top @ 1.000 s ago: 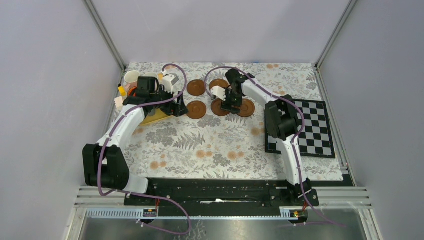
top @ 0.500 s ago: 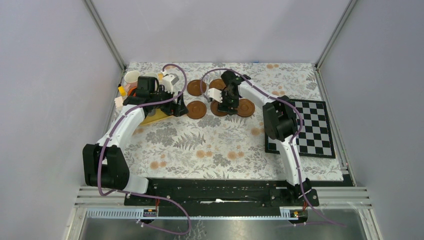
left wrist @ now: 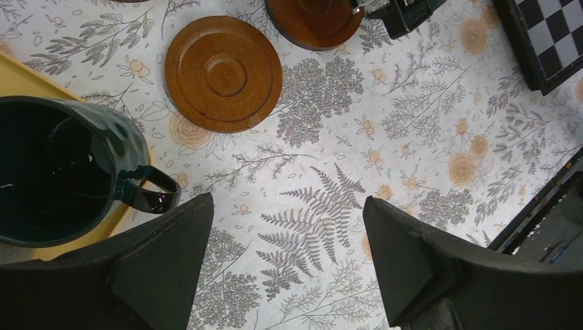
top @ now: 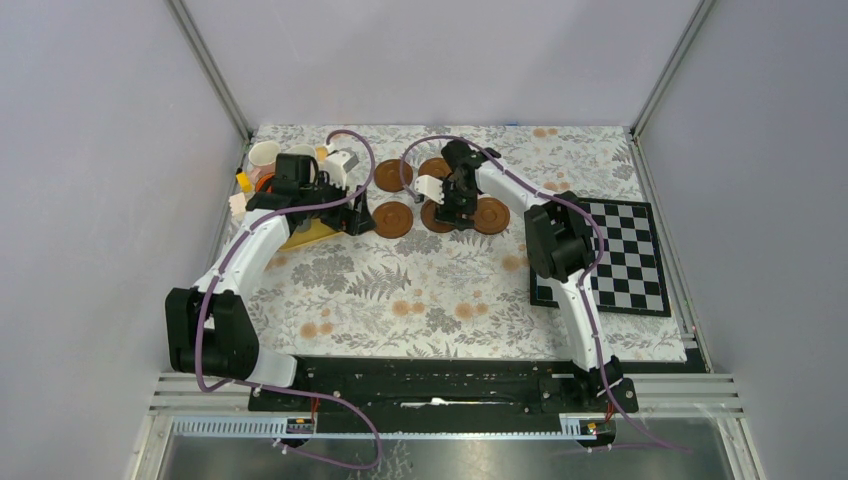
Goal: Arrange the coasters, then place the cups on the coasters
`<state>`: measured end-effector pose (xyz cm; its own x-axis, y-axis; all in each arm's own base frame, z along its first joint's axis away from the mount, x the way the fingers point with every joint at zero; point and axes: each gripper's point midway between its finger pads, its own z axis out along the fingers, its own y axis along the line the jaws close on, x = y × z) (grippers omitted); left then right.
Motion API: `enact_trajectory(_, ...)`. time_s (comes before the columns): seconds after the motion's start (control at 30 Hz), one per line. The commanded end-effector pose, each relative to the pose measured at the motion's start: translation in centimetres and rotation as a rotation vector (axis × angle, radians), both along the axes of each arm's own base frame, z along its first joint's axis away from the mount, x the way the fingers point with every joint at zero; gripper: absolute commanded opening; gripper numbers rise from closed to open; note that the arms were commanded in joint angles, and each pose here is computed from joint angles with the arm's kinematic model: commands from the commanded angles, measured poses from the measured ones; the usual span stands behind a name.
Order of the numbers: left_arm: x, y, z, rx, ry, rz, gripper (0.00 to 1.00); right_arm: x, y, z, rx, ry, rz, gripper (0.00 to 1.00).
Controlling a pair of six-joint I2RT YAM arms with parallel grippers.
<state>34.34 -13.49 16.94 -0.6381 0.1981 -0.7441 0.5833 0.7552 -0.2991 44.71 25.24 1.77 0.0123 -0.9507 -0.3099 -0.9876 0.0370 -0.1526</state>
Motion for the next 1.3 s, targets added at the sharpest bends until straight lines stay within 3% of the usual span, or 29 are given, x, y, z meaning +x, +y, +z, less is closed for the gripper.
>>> enact_trajectory(0.0, 0.5, 0.5, 1.3, 0.049, -0.093, -0.014, 0.86, 0.5, 0.2, 3.0, 0.03, -0.03, -0.026, 0.82)
enact_trajectory(0.37, -0.4, -1.4, -0.7, 0.217, -0.141, -0.099, 0.82, -0.8, 4.1, 14.7, 0.334, -0.005, -0.095, 0.93)
enact_trajectory(0.57, -2.6, -1.4, -5.2, 0.289, -0.081, -0.15, 0.64, -0.9, 1.3, 18.3, 0.49, 0.056, -0.305, 0.93)
enact_trajectory(0.7, -3.6, -1.8, -8.2, 0.353, -0.049, -0.189, 0.55, -1.1, -1.7, 19.2, 0.586, 0.081, -0.476, 0.94)
enact_trajectory(0.97, -2.6, -3.4, -11.2, 0.398, -0.015, -0.201, 0.5, -3.3, -7.6, 17.5, 0.687, 0.119, -0.719, 0.95)
enact_trajectory(1.27, -0.5, -5.2, -13.3, 0.378, 0.025, -0.185, 0.48, -4.4, -9.4, 16.6, 0.715, 0.123, -0.771, 0.96)
